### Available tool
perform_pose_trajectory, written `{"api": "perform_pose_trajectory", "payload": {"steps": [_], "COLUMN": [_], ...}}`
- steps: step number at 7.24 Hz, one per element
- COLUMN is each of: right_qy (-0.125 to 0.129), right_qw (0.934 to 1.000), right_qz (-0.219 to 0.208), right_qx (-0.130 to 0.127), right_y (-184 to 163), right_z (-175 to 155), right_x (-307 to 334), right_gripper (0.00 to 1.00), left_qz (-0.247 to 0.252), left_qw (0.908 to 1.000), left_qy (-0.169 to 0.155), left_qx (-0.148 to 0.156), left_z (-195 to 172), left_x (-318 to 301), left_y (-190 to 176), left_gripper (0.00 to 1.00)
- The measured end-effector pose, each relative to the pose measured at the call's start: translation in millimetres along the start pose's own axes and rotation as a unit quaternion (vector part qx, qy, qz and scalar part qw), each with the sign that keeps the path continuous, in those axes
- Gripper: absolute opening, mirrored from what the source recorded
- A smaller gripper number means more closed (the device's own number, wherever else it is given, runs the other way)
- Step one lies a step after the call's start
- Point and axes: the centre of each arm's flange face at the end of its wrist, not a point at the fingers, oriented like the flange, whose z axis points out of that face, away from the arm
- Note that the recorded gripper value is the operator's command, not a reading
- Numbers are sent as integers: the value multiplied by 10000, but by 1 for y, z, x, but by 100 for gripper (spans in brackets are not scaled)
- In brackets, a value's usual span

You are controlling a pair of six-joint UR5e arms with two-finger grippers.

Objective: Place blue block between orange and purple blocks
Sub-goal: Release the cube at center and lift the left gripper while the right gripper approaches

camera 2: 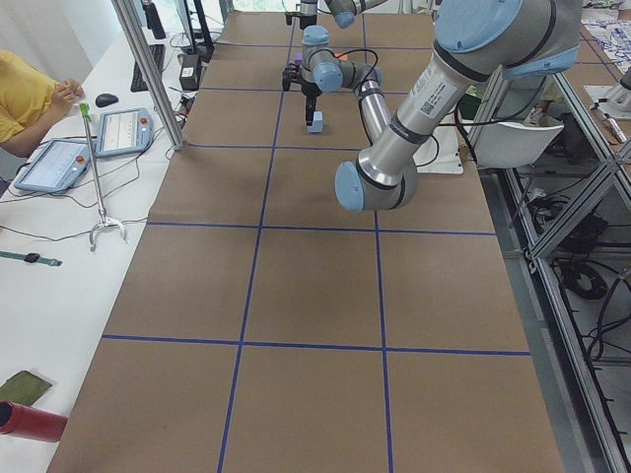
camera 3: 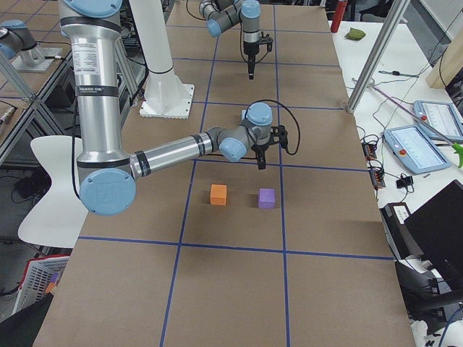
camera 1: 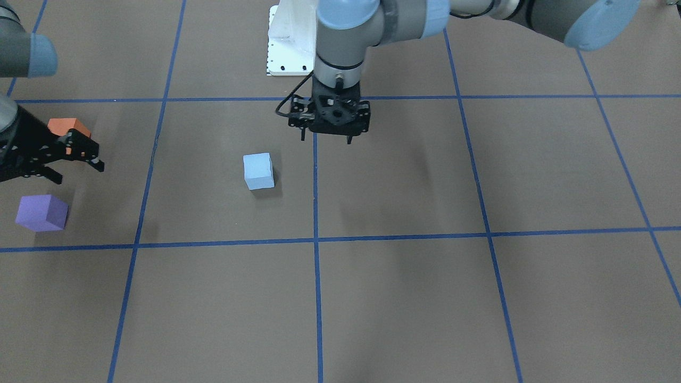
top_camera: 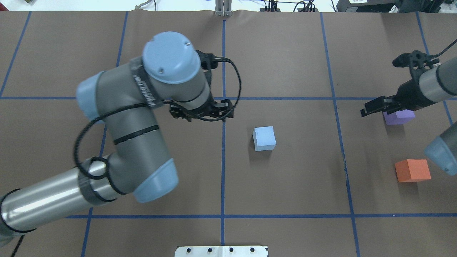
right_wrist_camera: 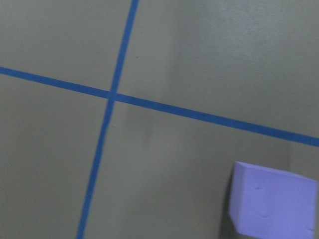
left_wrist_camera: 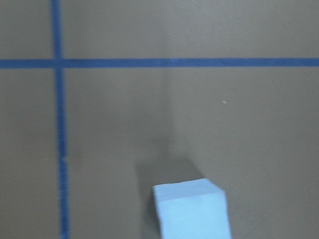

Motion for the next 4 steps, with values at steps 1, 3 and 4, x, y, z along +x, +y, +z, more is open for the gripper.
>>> {"api": "perform_pose_trajectory", "payload": {"steps": [1,3,4], "right_qy": [-58,-110,55], "right_qw": [9998,9990,9990], "right_qz": [165,420,454], "right_qx": [100,61,16], "right_y": [15,32,33], "right_z": [22,55,67], "right_x": [-61,-178,-231], "right_gripper": [100,100,100], "left_qz": [104,151,130], "left_qw": [9999,9998,9997], "left_qy": [-36,-152,-182], "left_qx": [31,63,64], "left_z": [-12,-21,-22], "left_x": [-48,-96,-104], "left_y": [-2,-11,-13], "left_gripper": [99,99,99]}}
